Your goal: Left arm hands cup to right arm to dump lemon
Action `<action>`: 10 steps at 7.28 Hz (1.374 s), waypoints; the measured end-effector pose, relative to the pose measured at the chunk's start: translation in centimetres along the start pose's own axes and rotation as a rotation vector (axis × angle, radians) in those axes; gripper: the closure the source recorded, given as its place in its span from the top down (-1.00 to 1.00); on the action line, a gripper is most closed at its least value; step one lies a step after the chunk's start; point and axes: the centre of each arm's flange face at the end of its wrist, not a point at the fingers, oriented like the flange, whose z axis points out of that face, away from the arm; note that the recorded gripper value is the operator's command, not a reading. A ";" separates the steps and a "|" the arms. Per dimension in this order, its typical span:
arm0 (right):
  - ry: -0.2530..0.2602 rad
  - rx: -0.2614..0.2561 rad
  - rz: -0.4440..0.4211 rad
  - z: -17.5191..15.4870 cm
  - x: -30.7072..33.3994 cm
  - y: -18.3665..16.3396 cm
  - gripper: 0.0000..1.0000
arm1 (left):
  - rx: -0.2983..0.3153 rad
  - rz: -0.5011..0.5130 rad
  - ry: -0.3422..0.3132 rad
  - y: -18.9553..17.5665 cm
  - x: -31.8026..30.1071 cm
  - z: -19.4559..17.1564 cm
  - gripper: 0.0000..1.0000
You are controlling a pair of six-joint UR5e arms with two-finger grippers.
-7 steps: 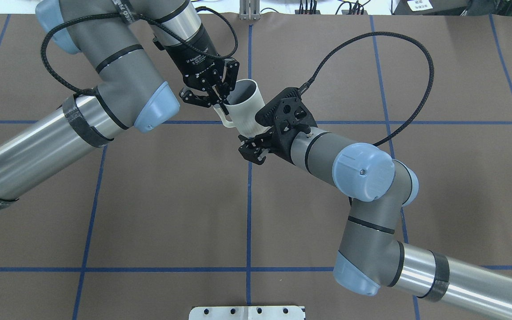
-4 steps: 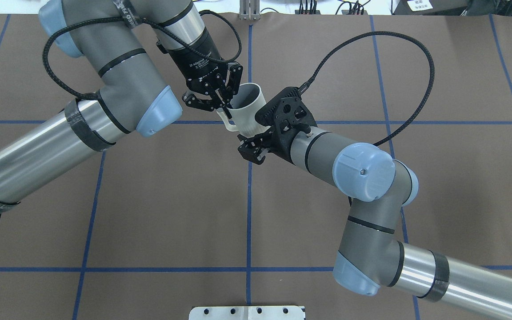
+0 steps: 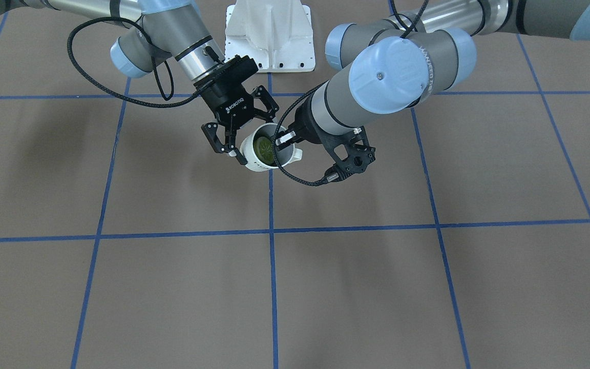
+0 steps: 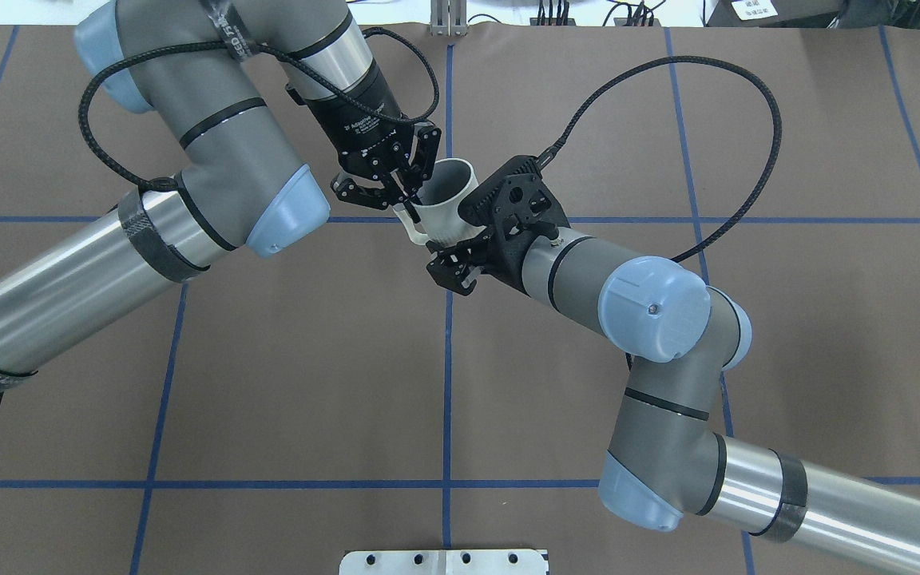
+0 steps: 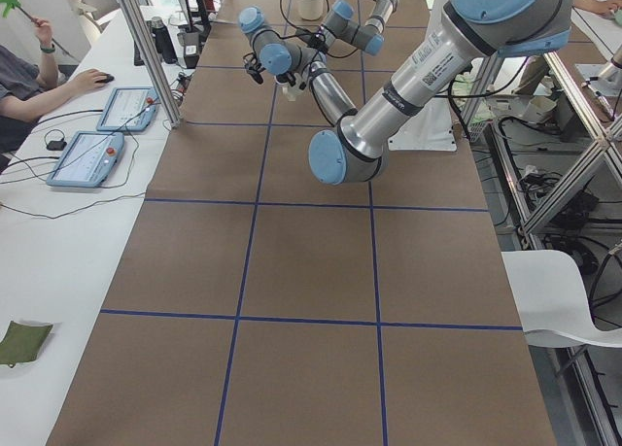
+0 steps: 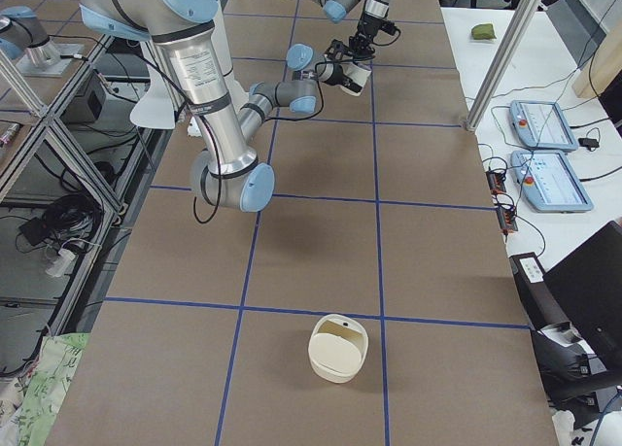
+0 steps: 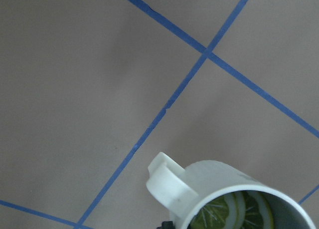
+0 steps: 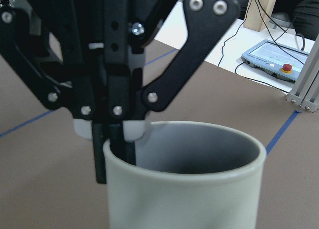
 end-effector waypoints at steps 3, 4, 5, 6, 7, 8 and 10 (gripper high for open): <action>-0.002 -0.002 -0.001 0.0 -0.1 0.1 0.98 | -0.002 0.007 0.002 0.3 -1.1 0.0 -1.00; -0.004 -0.005 -0.001 0.1 -0.3 0.3 0.98 | -0.003 0.007 0.001 0.3 -1.1 0.1 -1.00; -0.005 -0.007 -0.001 0.1 -0.4 0.4 0.98 | -0.004 0.006 0.000 0.3 -1.2 0.2 -1.00; -0.005 -0.007 0.000 0.1 -0.4 0.4 0.98 | -0.005 0.006 -0.001 0.4 -1.1 0.2 -1.00; -0.006 -0.007 0.002 0.2 -0.4 0.4 0.98 | -0.006 0.007 -0.001 0.5 -1.0 0.2 -1.00; -0.005 -0.006 0.002 0.1 -0.4 0.4 0.98 | -0.008 0.009 0.000 0.7 -0.9 0.1 -1.00; -0.004 -0.004 0.003 0.1 -0.3 0.3 0.98 | -0.008 0.009 0.001 0.9 -0.7 0.1 -1.00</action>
